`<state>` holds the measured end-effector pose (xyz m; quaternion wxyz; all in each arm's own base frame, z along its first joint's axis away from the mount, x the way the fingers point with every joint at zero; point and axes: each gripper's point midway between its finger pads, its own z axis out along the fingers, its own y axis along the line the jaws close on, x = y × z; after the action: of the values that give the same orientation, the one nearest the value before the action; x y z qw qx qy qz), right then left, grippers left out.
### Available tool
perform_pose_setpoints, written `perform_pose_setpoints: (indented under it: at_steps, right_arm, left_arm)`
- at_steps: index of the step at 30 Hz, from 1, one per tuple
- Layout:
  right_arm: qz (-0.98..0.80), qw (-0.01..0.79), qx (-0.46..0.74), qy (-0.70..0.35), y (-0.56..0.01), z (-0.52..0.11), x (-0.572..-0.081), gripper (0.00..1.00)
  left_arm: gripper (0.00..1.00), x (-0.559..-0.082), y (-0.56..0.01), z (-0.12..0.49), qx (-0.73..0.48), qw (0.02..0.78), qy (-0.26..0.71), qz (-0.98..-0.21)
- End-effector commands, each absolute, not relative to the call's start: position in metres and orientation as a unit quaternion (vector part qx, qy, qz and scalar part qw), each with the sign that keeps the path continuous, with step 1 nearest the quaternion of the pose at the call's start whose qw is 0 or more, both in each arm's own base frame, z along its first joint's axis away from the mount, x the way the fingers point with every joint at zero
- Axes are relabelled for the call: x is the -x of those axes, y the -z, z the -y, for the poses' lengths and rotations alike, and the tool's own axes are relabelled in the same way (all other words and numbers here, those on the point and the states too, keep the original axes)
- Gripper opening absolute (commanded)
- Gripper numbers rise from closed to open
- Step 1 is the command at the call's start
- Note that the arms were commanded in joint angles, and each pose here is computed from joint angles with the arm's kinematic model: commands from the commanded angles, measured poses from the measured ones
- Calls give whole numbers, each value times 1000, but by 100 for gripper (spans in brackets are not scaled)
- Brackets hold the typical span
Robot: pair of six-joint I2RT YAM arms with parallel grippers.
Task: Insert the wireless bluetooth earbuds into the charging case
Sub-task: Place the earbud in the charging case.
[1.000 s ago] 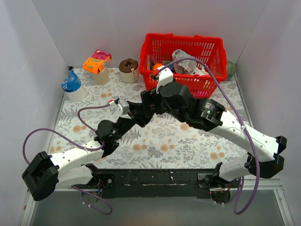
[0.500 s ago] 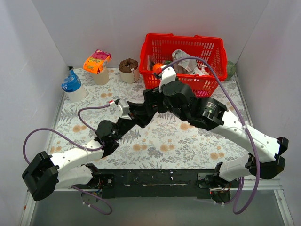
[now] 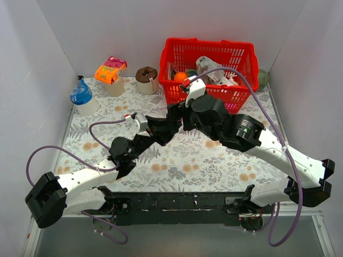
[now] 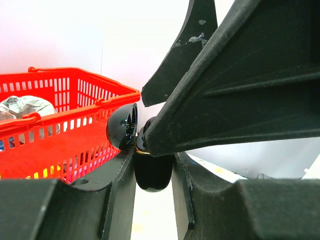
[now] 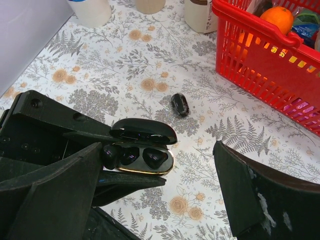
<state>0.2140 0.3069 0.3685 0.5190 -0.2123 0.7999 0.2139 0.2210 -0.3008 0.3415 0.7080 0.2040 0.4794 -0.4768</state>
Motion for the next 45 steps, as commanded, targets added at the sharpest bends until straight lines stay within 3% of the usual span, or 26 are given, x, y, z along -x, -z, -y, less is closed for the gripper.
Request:
perform_pose_setpoints:
  at_steps: [1, 32, 45]
  right_arm:
    - [-791, 541, 192, -211, -383, -288, -216, 98]
    - [-785, 554, 188, -203, -388, -268, -213, 98]
    - [-752, 556, 222, -275, -406, -290, -199, 98]
  left_arm:
    - [0, -218, -380, 290, -181, 736, 485, -437]
    - [0, -212, -386, 289, -184, 731, 497, -429]
    - [0, -212, -385, 291, -189, 729, 497, -432]
